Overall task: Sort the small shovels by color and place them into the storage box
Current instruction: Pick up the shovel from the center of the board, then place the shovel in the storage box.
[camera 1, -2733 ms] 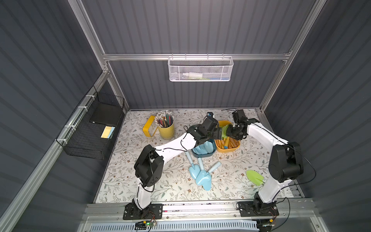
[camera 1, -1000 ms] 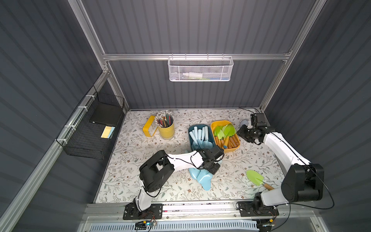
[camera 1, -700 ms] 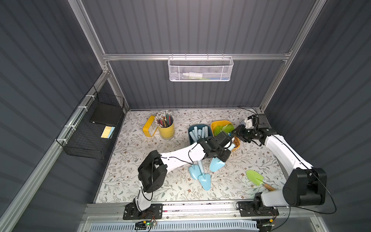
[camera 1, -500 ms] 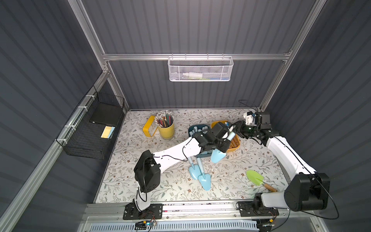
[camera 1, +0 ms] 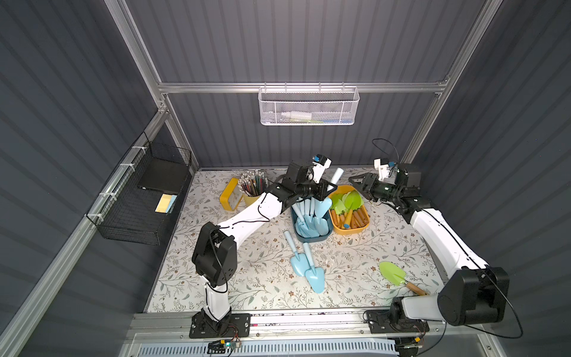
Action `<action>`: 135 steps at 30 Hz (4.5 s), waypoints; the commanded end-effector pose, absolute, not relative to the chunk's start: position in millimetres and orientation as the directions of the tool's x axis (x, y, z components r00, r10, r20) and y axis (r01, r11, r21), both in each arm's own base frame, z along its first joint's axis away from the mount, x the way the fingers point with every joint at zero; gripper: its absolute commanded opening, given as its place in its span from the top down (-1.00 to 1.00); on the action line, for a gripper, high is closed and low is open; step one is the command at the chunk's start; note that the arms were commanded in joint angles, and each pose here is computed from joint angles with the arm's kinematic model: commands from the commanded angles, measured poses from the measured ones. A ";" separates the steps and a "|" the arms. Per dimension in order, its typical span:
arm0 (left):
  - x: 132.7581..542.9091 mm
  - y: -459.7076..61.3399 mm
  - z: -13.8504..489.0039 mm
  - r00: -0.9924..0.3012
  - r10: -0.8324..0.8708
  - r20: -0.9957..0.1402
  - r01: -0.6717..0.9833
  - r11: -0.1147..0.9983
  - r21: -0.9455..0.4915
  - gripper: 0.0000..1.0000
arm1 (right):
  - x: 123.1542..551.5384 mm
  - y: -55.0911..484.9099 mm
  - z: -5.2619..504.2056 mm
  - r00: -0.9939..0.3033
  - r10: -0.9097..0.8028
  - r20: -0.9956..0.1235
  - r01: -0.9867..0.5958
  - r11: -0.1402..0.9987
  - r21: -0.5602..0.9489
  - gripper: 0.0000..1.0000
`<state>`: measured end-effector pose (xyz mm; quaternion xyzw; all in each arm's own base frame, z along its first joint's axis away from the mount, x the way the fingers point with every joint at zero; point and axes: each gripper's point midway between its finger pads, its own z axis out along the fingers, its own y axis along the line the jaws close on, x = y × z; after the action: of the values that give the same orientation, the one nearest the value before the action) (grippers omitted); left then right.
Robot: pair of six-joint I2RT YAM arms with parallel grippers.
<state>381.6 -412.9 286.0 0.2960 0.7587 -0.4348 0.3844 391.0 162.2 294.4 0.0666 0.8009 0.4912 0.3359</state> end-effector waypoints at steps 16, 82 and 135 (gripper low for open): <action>371.4 -411.2 314.3 -0.491 0.076 -0.868 0.841 0.302 -0.450 1.00 | 392.8 217.9 310.2 -0.777 0.323 -0.541 -0.366 0.467 0.805 0.07; 483.9 -234.1 339.4 -0.323 -0.387 -0.864 0.003 0.912 -0.410 -0.81 | 451.5 230.5 203.6 -0.840 0.170 -0.515 -0.031 0.933 0.359 1.00; 434.0 -414.3 188.6 -0.650 0.009 -0.760 0.512 0.744 -0.429 0.49 | 341.9 11.9 146.7 -0.701 0.624 -0.346 0.567 0.781 0.260 0.06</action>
<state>426.4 -406.0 178.3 0.1181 0.8620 -0.3029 0.3889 339.6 4.1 139.9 0.3250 0.9226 0.0409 0.2038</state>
